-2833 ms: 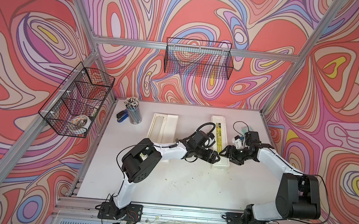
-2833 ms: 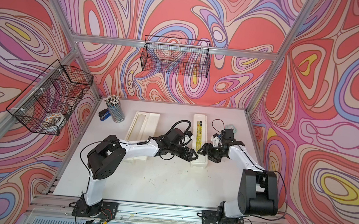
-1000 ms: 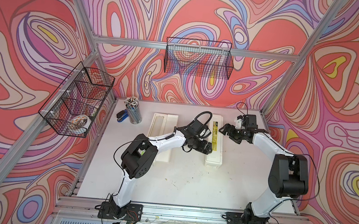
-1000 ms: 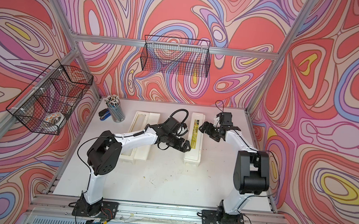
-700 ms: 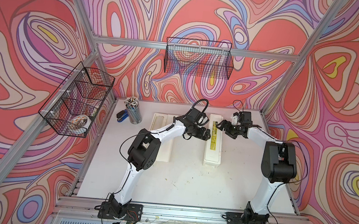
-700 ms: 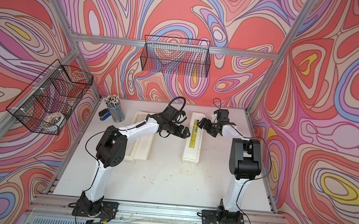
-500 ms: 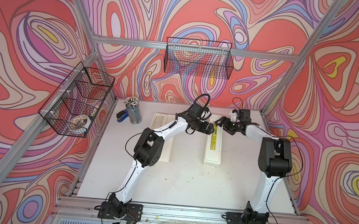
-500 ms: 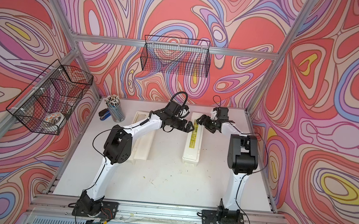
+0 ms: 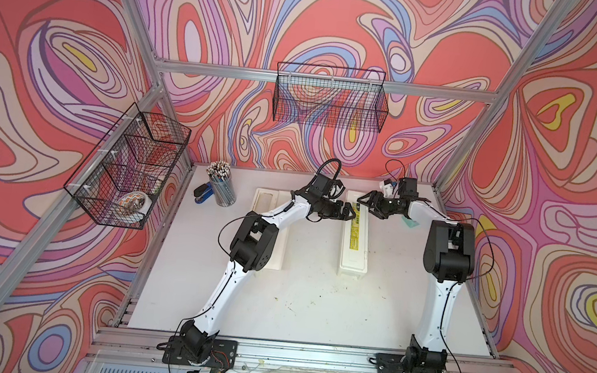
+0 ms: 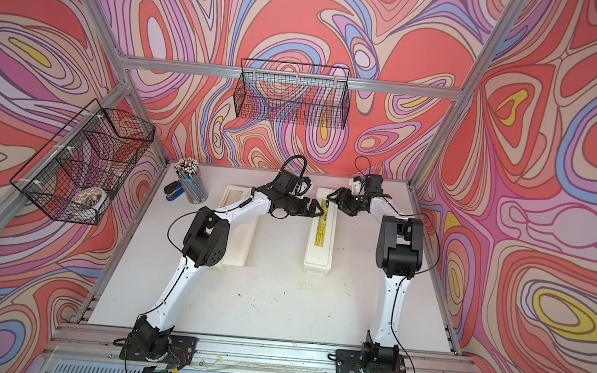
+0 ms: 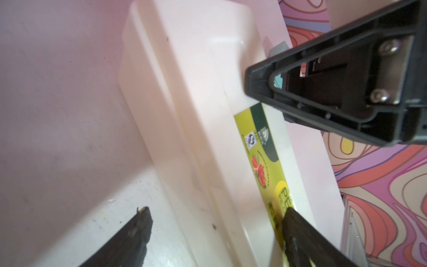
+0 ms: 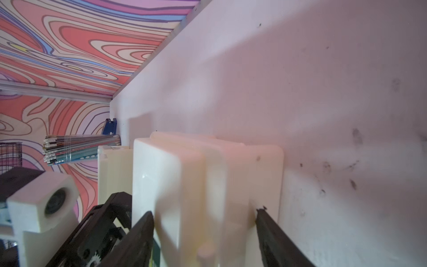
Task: Put plastic wrap rolls into dispensers
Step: Close the lid on the plastic wrap cutting box, then open the lid of the plastic wrap cutting box.
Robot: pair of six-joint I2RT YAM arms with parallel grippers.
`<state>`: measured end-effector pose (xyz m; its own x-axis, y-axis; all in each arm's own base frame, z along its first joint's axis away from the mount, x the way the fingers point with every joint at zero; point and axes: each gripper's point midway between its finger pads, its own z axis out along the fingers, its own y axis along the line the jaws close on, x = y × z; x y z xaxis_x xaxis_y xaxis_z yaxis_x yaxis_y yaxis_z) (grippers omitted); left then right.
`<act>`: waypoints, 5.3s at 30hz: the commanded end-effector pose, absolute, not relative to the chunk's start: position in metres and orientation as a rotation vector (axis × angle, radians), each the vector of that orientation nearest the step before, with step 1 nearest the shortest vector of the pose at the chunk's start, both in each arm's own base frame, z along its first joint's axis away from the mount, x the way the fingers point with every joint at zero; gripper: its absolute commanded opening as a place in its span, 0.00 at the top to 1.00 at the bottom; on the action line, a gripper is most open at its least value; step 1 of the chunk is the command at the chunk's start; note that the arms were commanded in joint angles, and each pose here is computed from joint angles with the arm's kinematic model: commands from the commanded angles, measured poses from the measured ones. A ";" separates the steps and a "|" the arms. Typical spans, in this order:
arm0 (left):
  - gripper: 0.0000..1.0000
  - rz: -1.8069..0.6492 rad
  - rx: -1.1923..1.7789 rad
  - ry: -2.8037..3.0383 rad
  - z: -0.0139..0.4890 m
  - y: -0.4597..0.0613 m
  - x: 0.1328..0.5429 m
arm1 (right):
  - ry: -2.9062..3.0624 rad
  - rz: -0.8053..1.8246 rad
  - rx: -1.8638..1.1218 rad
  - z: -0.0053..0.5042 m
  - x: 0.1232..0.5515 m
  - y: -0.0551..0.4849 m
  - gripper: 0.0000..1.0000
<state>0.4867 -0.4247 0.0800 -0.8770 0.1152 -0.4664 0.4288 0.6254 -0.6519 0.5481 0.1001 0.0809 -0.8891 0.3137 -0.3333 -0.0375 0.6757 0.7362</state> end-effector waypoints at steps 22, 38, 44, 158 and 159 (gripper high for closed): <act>0.36 -0.870 0.061 2.773 -0.008 -0.383 0.459 | 2.944 0.947 0.084 -0.029 0.466 0.164 0.43; 0.43 -0.625 -0.239 3.011 -0.033 -0.343 0.407 | 2.985 0.875 -0.103 -0.019 0.437 0.183 0.32; 0.24 -0.676 -0.070 2.824 0.023 -0.355 0.433 | 2.956 0.862 -0.085 -0.008 0.433 0.181 0.23; 0.91 -0.801 0.060 2.590 0.102 -0.367 0.485 | 2.576 0.724 -0.166 0.144 0.452 0.188 0.38; 0.91 -0.806 0.060 2.583 0.102 -0.371 0.487 | 2.574 0.734 -0.167 0.144 0.452 0.187 0.38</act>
